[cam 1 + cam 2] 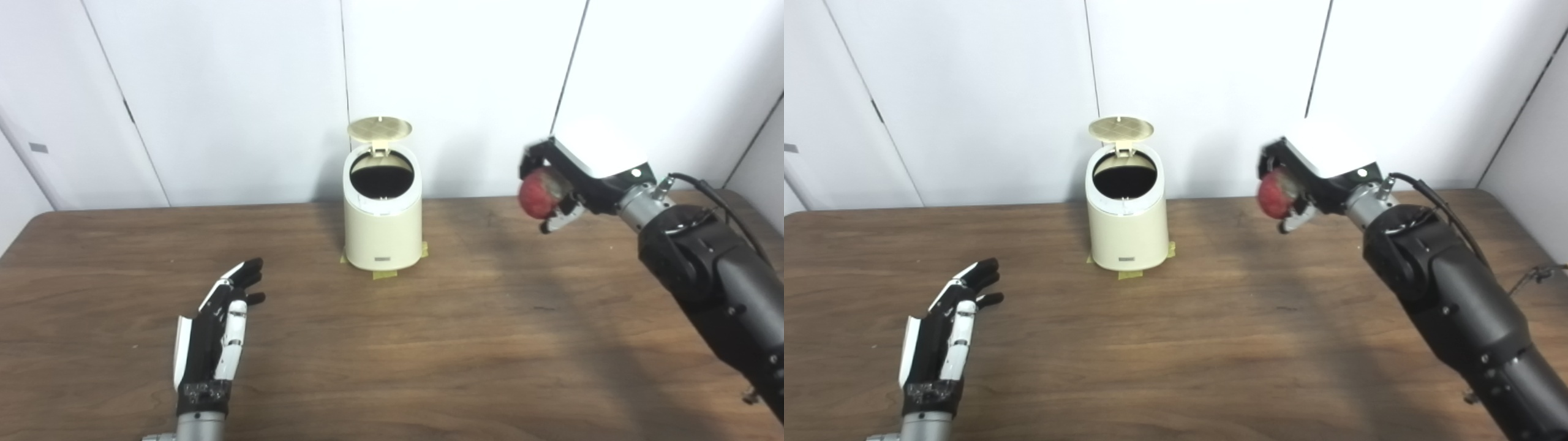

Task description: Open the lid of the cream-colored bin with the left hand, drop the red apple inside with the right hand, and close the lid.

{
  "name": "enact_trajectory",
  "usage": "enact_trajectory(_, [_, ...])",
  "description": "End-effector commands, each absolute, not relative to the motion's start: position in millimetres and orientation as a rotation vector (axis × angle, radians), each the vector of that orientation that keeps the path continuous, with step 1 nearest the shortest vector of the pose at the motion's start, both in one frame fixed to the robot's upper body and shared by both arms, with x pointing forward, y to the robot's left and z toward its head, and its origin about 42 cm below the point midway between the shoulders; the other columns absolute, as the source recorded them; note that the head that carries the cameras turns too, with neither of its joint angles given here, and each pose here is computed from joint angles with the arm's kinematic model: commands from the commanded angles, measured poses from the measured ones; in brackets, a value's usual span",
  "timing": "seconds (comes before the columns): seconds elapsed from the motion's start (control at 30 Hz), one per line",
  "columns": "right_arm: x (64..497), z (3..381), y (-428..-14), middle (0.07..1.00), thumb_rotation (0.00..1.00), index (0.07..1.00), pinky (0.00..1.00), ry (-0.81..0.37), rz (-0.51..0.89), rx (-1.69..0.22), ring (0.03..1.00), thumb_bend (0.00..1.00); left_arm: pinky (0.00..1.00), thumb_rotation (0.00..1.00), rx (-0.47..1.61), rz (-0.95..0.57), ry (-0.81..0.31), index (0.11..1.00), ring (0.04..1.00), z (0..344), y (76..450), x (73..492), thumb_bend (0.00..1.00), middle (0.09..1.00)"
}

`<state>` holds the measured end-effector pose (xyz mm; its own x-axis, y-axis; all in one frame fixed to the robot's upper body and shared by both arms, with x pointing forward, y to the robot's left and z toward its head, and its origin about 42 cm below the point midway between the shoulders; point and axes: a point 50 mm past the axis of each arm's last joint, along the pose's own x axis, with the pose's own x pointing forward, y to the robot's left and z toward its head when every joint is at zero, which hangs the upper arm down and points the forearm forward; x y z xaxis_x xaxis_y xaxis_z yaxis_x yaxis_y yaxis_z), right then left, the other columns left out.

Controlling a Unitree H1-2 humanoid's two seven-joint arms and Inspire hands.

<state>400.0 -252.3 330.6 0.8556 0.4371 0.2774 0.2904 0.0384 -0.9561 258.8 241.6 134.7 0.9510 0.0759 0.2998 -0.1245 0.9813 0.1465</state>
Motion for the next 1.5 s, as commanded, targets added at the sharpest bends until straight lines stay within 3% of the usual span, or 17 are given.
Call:
enact_trajectory(0.0, [393.8,361.7,-239.5,0.522,0.0,0.464,0.47,-0.688,0.056,-1.542,0.493,0.52,0.74,0.79,0.151,0.11,-0.342,0.8,0.839,139.7,237.3,258.2,0.15,0.841])
enact_trajectory(0.23, [383.1,371.8,-196.1,0.533,0.0,0.476,0.35,-0.863,0.074,-1.396,0.426,0.52,0.75,0.8,0.146,0.111,-0.334,0.807,0.846,135.2,233.1,257.6,0.16,0.851])
enact_trajectory(0.43, [385.2,372.7,-163.4,0.561,0.0,0.483,0.3,-0.963,0.135,-1.325,0.407,0.51,0.76,0.71,0.125,0.123,-0.336,0.796,0.834,134.4,228.1,257.0,0.11,0.836])
enact_trajectory(0.5, [388.6,370.0,-156.9,0.565,0.0,0.485,0.29,-0.98,0.147,-1.299,0.4,0.51,0.76,0.74,0.135,0.12,-0.333,0.804,0.834,133.9,227.1,256.5,0.12,0.839])
enact_trajectory(0.63, [395.4,364.2,-145.4,0.555,0.0,0.462,0.36,-1.024,0.15,-1.283,0.427,0.51,0.77,0.83,0.137,0.12,-0.323,0.816,0.846,132.0,224.8,255.3,0.14,0.851])
enact_trajectory(0.8, [410.3,361.2,-132.2,0.568,0.0,0.483,0.31,-1.024,0.149,-1.295,0.405,0.51,0.76,0.73,0.125,0.129,-0.324,0.804,0.838,131.3,221.7,255.5,0.12,0.844])
enact_trajectory(0.93, [426.3,358.5,-124.9,0.567,0.0,0.482,0.28,-1.043,0.13,-1.297,0.387,0.51,0.76,0.8,0.138,0.124,-0.32,0.813,0.843,131.7,220.9,255.7,0.14,0.85])
enact_trajectory(1.23, [454.7,354.4,-111.6,0.567,0.0,0.47,0.33,-1.045,0.112,-1.33,0.421,0.51,0.77,0.81,0.127,0.121,-0.323,0.814,0.851,132.3,218.0,255.5,0.13,0.848])
enact_trajectory(1.37, [466.5,352.5,-107.1,0.569,0.0,0.46,0.34,-1.061,0.079,-1.319,0.435,0.51,0.77,0.73,0.121,0.126,-0.328,0.805,0.844,132.1,216.6,255.6,0.1,0.84])
enact_trajectory(1.47, [473.6,351.5,-104.7,0.572,0.0,0.463,0.34,-1.063,0.07,-1.317,0.438,0.51,0.76,0.75,0.118,0.125,-0.332,0.806,0.846,131.8,216.0,256.1,0.11,0.841])
